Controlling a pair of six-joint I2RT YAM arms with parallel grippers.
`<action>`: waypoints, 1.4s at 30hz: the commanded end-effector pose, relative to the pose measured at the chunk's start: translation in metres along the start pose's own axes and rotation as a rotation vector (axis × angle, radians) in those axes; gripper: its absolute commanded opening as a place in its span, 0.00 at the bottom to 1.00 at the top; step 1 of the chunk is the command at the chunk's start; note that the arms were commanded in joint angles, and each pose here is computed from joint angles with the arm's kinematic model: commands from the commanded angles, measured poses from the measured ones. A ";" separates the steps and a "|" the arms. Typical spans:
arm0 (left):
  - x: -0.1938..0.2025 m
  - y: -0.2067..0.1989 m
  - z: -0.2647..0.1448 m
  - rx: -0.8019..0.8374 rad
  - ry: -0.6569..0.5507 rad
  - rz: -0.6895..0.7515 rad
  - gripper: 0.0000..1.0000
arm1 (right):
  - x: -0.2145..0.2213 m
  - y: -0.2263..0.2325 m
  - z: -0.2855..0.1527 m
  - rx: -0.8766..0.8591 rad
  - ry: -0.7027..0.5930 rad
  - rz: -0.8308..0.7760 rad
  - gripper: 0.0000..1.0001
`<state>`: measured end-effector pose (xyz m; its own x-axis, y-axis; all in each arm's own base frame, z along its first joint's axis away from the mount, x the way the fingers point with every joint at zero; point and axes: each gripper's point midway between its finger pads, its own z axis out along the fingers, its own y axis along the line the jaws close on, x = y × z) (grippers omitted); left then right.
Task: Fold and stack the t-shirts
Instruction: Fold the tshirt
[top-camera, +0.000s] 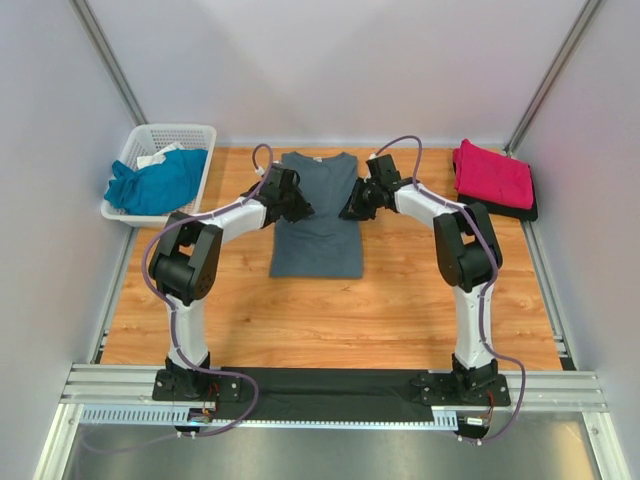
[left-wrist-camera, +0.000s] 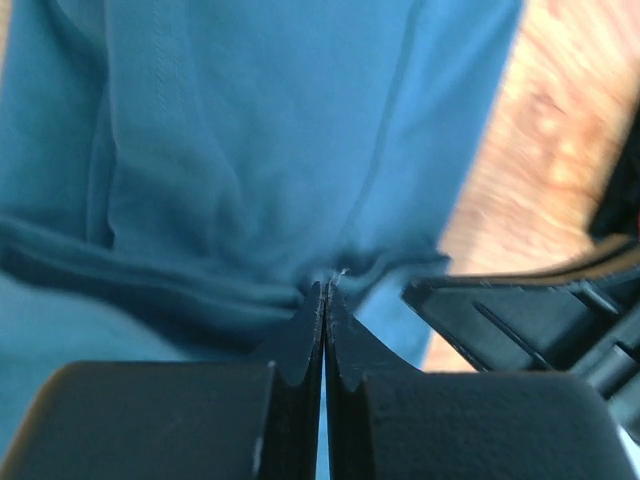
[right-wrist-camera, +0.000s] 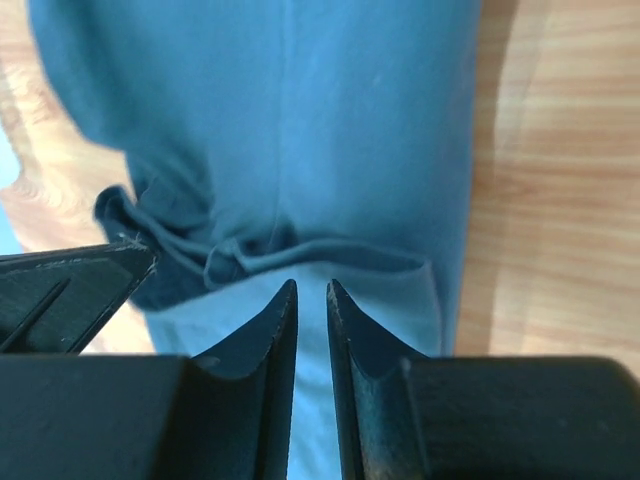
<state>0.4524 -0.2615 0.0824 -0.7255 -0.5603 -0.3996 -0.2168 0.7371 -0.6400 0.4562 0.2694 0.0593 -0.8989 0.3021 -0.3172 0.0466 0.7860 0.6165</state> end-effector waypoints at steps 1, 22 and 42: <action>-0.006 0.009 0.014 -0.073 -0.024 -0.012 0.00 | -0.022 0.001 0.008 0.020 -0.068 -0.005 0.19; -0.087 -0.012 -0.007 -0.010 -0.259 0.243 0.07 | -0.020 -0.047 0.020 0.137 -0.062 0.033 0.07; -0.021 0.015 -0.035 0.029 -0.186 0.182 0.00 | -0.016 -0.065 0.023 0.207 -0.071 0.053 0.00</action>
<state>0.4286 -0.2090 0.0820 -0.6681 -0.4402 -0.5998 -0.1156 0.8578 -0.5008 0.4811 0.2395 0.0265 -0.8632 0.3691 -0.3444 0.1456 0.8353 0.5302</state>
